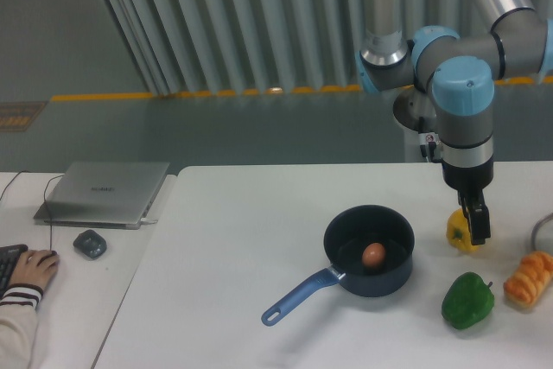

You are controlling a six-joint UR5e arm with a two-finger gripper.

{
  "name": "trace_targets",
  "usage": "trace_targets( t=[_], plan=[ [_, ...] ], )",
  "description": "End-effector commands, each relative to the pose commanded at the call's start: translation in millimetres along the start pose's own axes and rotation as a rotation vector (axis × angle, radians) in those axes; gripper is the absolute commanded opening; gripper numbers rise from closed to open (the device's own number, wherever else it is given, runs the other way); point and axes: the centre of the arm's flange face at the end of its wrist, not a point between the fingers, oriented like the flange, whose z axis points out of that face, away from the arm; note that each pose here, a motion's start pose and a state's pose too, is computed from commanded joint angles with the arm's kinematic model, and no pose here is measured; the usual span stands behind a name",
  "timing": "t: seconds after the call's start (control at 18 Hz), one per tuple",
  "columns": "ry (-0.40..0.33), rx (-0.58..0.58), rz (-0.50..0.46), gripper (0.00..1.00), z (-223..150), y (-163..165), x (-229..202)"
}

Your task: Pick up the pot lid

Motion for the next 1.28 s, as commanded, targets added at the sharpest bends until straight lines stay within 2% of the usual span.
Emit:
trace_targets(
  t=[0.11, 0.17, 0.33, 0.5, 0.61, 0.72, 0.89, 1.28],
  plan=[
    [0.003, -0.002, 0.003, 1.00, 2, 8, 0],
    [0.005, -0.005, 0.040, 1.00, 4, 11, -1],
    [0.013, -0.001, 0.071, 1.00, 7, 47, -1],
    [0.023, 0.000, 0.213, 1.00, 12, 98, 0],
    [0.031, 0.002, 0.291, 1.00, 18, 118, 0],
    [0.039, 0.008, 0.331, 1.00, 23, 136, 2],
    [0.055, 0.019, 0.326, 1.00, 40, 157, 5],
    [0.126, 0.064, 0.275, 1.00, 86, 186, 14]
  ],
)
